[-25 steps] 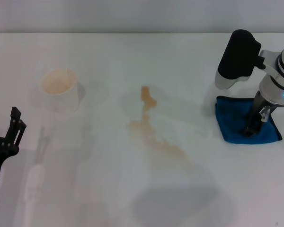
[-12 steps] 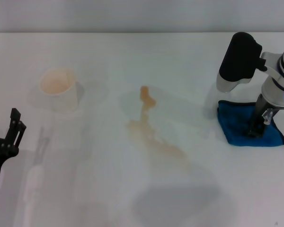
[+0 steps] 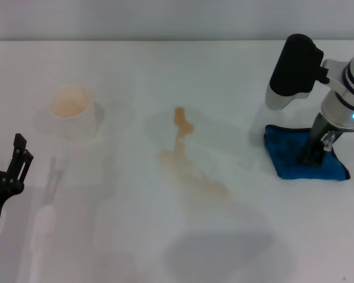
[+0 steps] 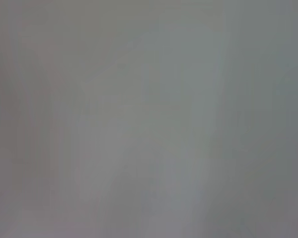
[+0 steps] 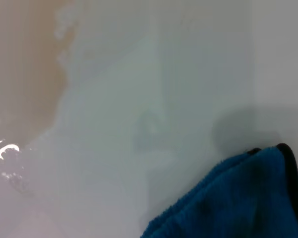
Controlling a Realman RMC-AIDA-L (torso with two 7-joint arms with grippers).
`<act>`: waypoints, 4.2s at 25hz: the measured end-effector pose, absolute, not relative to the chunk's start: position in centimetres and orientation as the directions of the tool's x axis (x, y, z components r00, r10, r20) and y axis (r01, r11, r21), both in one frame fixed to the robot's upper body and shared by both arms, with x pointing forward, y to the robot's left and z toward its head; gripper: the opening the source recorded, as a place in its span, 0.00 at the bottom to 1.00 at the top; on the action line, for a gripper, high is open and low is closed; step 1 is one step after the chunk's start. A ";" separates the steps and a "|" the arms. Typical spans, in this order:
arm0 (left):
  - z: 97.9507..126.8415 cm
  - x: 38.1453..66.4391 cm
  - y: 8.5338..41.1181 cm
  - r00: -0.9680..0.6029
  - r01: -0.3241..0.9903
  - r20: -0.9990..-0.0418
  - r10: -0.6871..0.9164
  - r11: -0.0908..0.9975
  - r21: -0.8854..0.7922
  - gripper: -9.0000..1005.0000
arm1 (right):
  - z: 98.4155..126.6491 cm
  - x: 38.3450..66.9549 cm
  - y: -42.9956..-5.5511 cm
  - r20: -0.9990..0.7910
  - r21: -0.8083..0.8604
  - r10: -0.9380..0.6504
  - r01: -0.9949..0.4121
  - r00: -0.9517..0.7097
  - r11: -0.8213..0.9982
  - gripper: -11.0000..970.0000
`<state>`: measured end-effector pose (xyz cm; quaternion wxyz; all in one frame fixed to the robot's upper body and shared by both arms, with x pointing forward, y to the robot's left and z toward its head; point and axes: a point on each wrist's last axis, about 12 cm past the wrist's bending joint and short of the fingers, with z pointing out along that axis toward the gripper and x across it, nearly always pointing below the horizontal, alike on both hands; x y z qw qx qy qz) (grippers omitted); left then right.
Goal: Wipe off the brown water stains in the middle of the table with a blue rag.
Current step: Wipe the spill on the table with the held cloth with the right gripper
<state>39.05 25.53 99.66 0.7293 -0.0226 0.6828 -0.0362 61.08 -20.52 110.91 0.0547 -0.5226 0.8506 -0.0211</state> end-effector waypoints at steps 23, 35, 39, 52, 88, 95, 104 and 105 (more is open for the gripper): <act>99.7 39.2 25.2 0.064 0.035 -0.994 -0.087 0.996 -0.085 0.86 | 111.2 58.2 -11.5 -0.225 0.021 -0.954 -0.980 -0.196 0.197 0.15; 99.7 39.1 25.2 0.064 0.039 -0.994 -0.087 0.996 -0.084 0.86 | 110.1 56.6 -8.7 -0.311 -0.002 -0.945 -0.994 -0.105 0.112 0.15; 99.7 39.1 25.2 0.063 0.038 -0.994 -0.087 0.996 -0.085 0.86 | 109.8 56.7 -7.8 -0.361 -0.047 -0.929 -0.993 -0.081 0.105 0.15; 99.7 39.5 24.9 0.066 0.055 -0.994 -0.088 0.995 -0.085 0.86 | 108.0 58.3 -7.4 -0.495 -0.175 -0.863 -0.960 -0.105 0.217 0.15; 99.5 39.2 24.4 0.050 0.076 -0.994 -0.094 0.993 -0.090 0.86 | 107.1 62.3 -9.0 -0.528 -0.459 -0.849 -0.838 -0.010 0.295 0.15; 99.6 39.2 24.2 0.052 0.078 -0.994 -0.098 0.992 -0.094 0.86 | 106.1 61.1 -8.6 -0.461 -0.483 -0.885 -0.855 0.068 0.186 0.15; 99.6 39.3 24.3 0.053 0.065 -0.993 -0.107 0.993 -0.103 0.86 | 105.8 59.9 -7.9 -0.453 -0.467 -0.886 -0.873 0.102 0.138 0.15; 99.6 39.3 24.3 0.053 0.062 -0.993 -0.108 0.993 -0.104 0.86 | 105.8 59.7 -7.7 -0.453 -0.460 -0.885 -0.878 0.107 0.129 0.15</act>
